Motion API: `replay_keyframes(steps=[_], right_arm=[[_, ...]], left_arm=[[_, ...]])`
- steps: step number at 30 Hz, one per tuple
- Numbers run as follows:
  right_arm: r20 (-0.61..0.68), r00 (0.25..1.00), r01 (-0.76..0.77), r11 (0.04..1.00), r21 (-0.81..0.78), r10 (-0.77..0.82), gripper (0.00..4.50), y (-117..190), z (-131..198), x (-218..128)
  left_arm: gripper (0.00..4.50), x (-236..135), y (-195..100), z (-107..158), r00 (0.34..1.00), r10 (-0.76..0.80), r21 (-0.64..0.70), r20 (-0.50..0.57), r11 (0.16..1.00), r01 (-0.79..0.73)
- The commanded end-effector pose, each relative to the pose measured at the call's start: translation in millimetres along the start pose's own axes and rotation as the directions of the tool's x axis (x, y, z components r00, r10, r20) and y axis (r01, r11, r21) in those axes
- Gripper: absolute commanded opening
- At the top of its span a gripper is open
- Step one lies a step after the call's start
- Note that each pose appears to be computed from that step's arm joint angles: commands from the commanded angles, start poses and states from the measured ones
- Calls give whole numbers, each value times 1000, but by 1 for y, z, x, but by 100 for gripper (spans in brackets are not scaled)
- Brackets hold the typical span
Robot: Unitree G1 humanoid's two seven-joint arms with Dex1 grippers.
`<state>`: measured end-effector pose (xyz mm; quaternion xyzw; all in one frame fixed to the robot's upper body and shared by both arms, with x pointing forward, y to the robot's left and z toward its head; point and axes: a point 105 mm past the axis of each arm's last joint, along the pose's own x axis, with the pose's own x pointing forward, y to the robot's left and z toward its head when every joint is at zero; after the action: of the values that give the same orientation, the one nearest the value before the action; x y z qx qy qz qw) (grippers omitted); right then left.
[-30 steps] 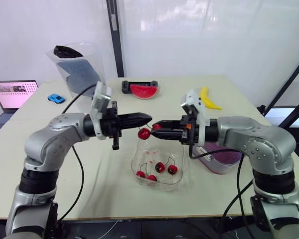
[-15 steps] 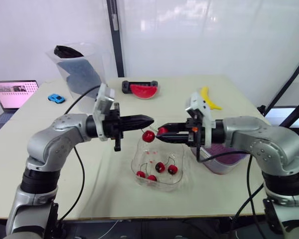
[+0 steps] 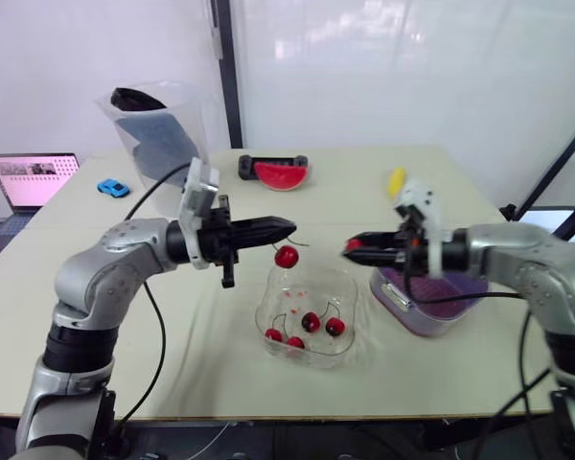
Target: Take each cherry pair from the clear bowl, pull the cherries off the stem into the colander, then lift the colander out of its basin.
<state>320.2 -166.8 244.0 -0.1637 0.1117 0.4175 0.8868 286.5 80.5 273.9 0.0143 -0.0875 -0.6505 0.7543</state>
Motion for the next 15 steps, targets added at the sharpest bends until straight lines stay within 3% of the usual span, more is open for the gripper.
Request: replay_keyframes(steps=[1,5,12,15], right_arm=[[-54,985,160,986,-54,-163,148,-38,-11,-29],[-211,945,246,968,-48,-250,148,-60,-50,-48],[-281,930,250,968,5,-239,148,-62,-88,-44],[-252,936,261,965,26,-247,238,-65,-83,-45]], left_arm=[[0,-3,-4,8,1000,-4,41,20,999,4],[0,-4,-2,5,1000,6,47,15,999,-7],[0,1,-1,9,998,30,75,46,997,-34],[0,-2,1,4,999,46,74,24,996,-47]])
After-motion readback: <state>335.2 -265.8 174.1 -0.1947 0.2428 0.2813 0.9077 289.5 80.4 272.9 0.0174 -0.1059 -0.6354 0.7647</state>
